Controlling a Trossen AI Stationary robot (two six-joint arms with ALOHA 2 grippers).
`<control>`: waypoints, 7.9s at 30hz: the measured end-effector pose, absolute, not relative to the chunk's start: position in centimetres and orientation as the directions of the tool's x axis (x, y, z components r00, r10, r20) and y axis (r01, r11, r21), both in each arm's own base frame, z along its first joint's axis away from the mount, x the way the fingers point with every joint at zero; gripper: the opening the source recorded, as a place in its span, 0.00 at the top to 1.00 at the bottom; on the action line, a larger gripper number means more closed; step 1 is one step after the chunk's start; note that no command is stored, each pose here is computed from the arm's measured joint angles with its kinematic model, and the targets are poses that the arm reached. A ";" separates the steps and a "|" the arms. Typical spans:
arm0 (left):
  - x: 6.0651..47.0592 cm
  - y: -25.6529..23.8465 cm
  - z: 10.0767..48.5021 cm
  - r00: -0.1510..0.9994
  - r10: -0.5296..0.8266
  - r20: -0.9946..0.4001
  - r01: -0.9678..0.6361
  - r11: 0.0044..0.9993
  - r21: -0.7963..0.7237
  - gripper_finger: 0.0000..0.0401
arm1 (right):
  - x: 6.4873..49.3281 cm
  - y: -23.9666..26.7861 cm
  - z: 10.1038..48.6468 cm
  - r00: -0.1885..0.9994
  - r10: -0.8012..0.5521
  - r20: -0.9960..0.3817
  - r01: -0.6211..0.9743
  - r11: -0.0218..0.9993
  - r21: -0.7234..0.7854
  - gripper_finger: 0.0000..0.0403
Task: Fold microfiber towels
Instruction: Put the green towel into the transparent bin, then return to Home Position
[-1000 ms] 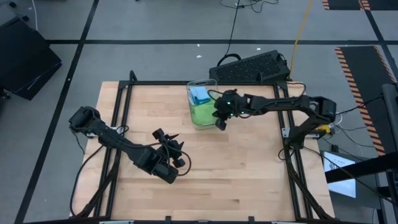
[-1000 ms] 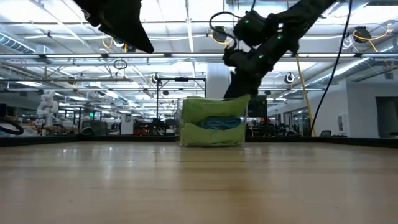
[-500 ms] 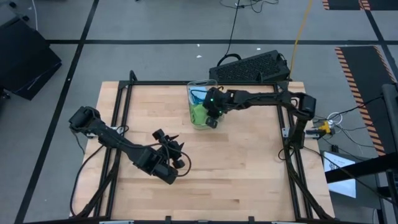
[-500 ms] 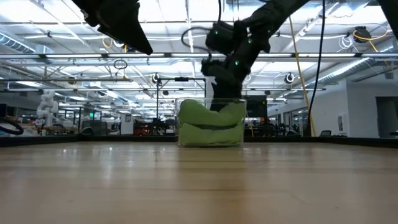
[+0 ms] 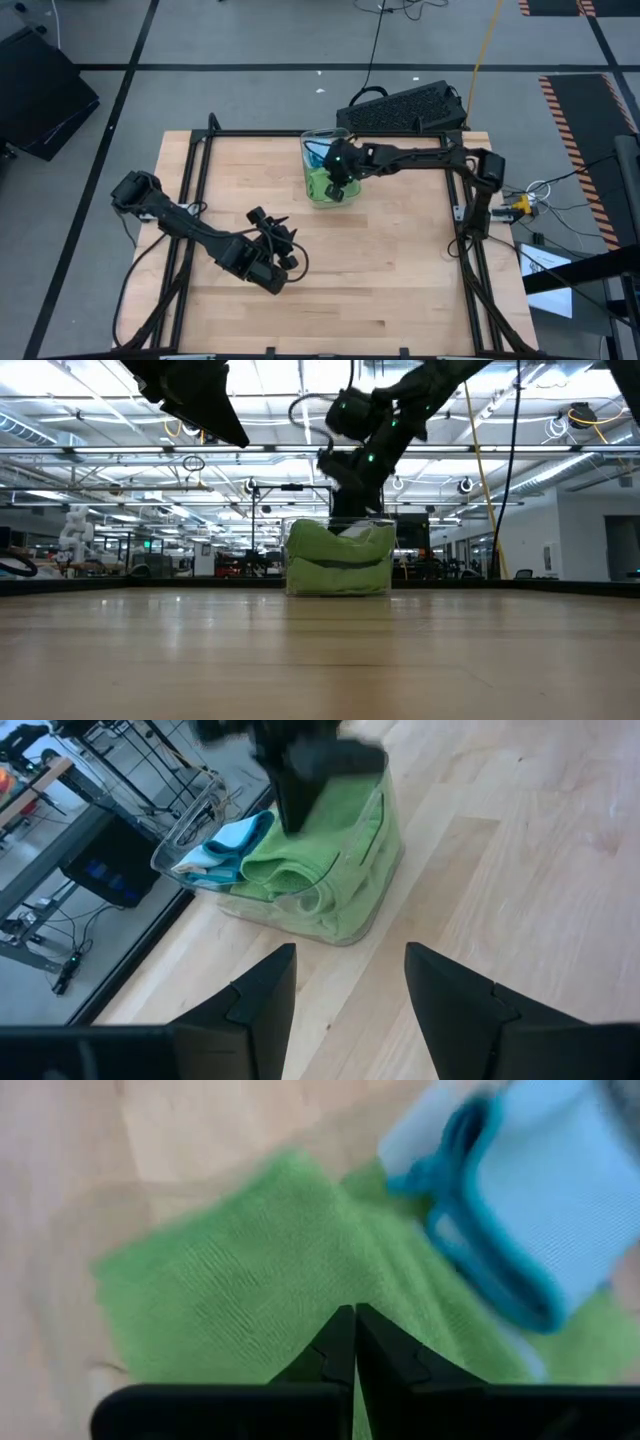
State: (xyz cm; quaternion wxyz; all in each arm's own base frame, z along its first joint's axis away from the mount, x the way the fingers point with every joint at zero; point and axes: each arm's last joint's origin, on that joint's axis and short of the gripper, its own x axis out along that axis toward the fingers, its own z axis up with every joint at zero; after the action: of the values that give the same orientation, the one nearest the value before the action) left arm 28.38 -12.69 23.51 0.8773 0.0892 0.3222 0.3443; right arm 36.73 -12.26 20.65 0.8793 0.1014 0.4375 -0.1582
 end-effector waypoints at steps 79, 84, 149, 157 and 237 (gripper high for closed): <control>22.7 -11.4 20.6 0.856 0.387 -0.343 -0.338 0.921 0.196 0.95 | 18.3 3.5 23.1 0.974 -0.013 -0.225 -0.043 0.969 -0.243 0.98; 22.4 -11.5 19.6 0.903 0.303 -0.305 -0.256 0.949 0.186 0.98 | 17.0 3.8 21.4 0.982 0.076 -0.172 -0.113 0.969 -0.221 0.98; 9.0 -3.8 17.0 0.993 -0.112 0.030 0.100 0.959 0.266 0.99 | 9.6 2.4 17.6 0.975 0.206 0.084 -0.160 0.912 -0.379 0.98; 9.0 -3.3 17.3 0.996 -0.070 0.061 0.049 0.956 0.290 0.99 | 9.4 2.2 17.2 0.968 0.246 0.049 -0.206 0.892 -0.401 0.98; 9.7 -0.1 16.8 1.000 -0.013 0.017 0.010 0.980 0.201 0.93 | 9.7 0.3 17.0 0.992 0.124 0.032 -0.109 0.948 -0.299 0.98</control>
State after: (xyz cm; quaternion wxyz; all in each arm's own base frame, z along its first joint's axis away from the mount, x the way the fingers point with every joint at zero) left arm 9.72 -0.14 16.78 0.9949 0.1008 -0.0093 -0.0058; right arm 9.67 0.31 17.03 0.9866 -0.1501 -0.0251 0.0589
